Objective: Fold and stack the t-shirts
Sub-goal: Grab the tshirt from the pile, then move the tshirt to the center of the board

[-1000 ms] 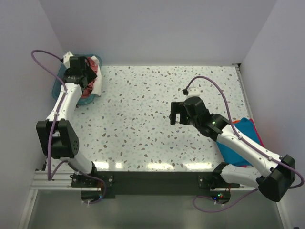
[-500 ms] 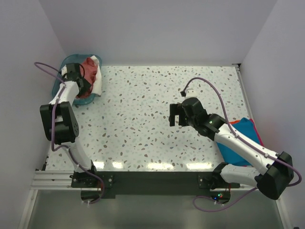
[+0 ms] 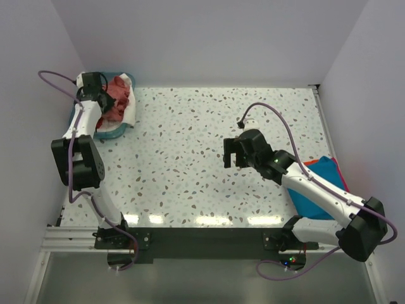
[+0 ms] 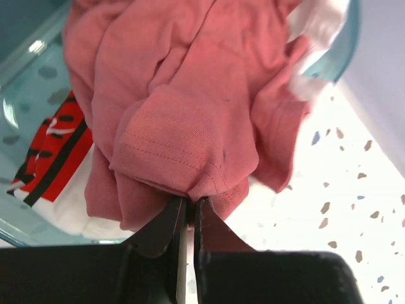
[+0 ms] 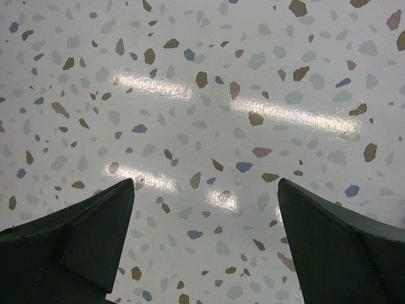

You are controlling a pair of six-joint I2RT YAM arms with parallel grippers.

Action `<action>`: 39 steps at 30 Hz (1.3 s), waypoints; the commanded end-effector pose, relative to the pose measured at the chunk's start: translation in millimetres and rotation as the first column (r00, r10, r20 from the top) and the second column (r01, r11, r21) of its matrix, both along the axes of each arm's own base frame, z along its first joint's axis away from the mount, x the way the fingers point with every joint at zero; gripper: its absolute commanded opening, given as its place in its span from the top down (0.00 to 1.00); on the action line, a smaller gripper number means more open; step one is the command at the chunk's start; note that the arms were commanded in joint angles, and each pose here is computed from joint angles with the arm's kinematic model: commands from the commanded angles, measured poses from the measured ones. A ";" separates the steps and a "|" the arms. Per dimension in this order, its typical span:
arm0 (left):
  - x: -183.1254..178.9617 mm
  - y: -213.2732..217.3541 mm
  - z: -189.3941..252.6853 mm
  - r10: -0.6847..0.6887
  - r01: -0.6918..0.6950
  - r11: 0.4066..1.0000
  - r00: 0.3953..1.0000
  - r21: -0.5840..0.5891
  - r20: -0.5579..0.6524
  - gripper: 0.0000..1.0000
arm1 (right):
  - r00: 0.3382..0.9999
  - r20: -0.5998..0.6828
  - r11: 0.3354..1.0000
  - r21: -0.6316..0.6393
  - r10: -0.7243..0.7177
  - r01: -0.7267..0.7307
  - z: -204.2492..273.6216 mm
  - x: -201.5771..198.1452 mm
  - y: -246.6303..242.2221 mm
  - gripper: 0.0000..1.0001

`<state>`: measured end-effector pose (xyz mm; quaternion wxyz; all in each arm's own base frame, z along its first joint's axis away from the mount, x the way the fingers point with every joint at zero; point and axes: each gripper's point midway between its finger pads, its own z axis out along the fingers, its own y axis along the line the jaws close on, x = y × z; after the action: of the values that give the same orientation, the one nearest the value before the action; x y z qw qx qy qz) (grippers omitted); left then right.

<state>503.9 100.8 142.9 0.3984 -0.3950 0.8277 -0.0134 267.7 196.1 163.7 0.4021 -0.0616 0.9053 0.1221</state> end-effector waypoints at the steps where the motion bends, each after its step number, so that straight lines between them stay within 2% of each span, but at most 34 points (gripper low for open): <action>1: 21.0 10.9 119.6 -0.032 0.007 0.995 0.963 0.096 0.267 1.00 | 0.999 0.045 0.999 0.028 0.018 -0.019 12.7 10.7 10.2 0.01; 5: 19.7 5.5 195.4 -0.088 0.030 0.989 0.910 0.147 0.405 1.00 | 0.998 0.058 0.999 0.026 0.022 -0.024 17.7 15.6 13.3 0.01; 9: 10.8 -7.5 270.8 -0.162 0.060 0.978 0.824 0.200 0.544 1.00 | 0.996 0.082 0.999 0.026 0.024 -0.027 28.1 22.8 17.1 0.01; 13: -16.3 -37.8 354.8 -0.262 0.089 0.955 0.697 0.282 0.667 1.00 | 0.994 0.107 1.000 0.007 0.017 -0.017 39.2 29.4 16.0 0.01; 16: -40.8 -78.8 404.1 -0.358 0.130 0.926 0.599 0.354 0.716 1.00 | 0.990 0.140 1.000 0.003 -0.007 0.006 55.4 33.2 11.3 0.01; 20: -74.3 -153.0 436.8 -0.469 0.247 0.883 0.474 0.399 0.745 1.00 | 0.982 0.185 0.999 0.037 -0.028 0.022 78.3 30.5 5.3 0.01; 22: -90.9 -173.5 439.9 -0.491 0.285 0.870 0.441 0.401 0.751 1.00 | 0.979 0.199 0.998 0.057 -0.048 0.037 86.9 26.9 0.4 0.01; 23: -98.5 -195.4 439.6 -0.513 0.330 0.854 0.408 0.402 0.755 1.00 | 0.974 0.218 0.996 0.076 -0.061 0.046 95.3 23.7 -4.2 0.01; 24: -97.1 -206.4 423.0 -0.523 0.364 0.846 0.419 0.390 0.742 1.00 | 0.971 0.226 0.994 0.093 -0.073 0.053 99.8 21.4 -6.4 0.01; 26: -110.1 -230.0 415.9 -0.541 0.427 0.822 0.381 0.376 0.750 1.00 | 0.967 0.237 0.992 0.109 -0.091 0.067 103.1 17.6 -12.0 0.01; 27: -104.6 -240.2 388.1 -0.556 0.472 0.807 0.407 0.354 0.725 1.00 | 0.961 0.253 0.990 0.119 -0.109 0.081 108.2 15.4 -17.6 0.01; 29: -104.0 -255.7 361.8 -0.561 0.544 0.784 0.410 0.301 0.719 1.00 | 0.956 0.263 0.988 0.125 -0.126 0.096 108.0 14.6 -21.5 0.01; 30: -95.9 -260.4 328.3 -0.552 0.569 0.784 0.456 0.248 0.698 0.96 | 0.953 0.266 0.986 0.114 -0.145 0.118 106.2 16.3 -26.1 0.01; 32: -81.6 -258.9 281.7 -0.546 0.572 0.797 0.548 0.192 0.634 0.73 | 0.954 0.259 0.987 0.094 -0.150 0.129 102.5 17.8 -27.6 0.01; 33: -74.3 -255.2 253.3 -0.529 0.570 0.810 0.609 0.137 0.591 0.56 | 0.958 0.247 0.988 0.080 -0.148 0.133 97.6 18.5 -26.9 0.01; 34: -61.4 -252.0 222.7 -0.523 0.574 0.814 0.661 0.085 0.538 0.50 | 0.962 0.231 0.989 0.054 -0.146 0.137 89.8 20.7 -26.5 0.01; 36: -57.1 -245.1 179.5 -0.529 0.617 0.786 0.694 -0.025 0.487 0.43 | 0.968 0.211 0.990 0.026 -0.140 0.138 79.6 22.7 -25.2 0.01; 39: -65.0 -243.3 136.5 -0.536 0.617 0.784 0.727 -0.066 0.430 0.39 | 0.977 0.176 0.992 -0.010 -0.123 0.127 58.8 25.7 -20.8 0.01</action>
<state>452.3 -138.6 293.2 0.5128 -0.1338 0.8048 -0.2673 289.4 179.1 235.8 0.4923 -0.0247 0.8642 0.1006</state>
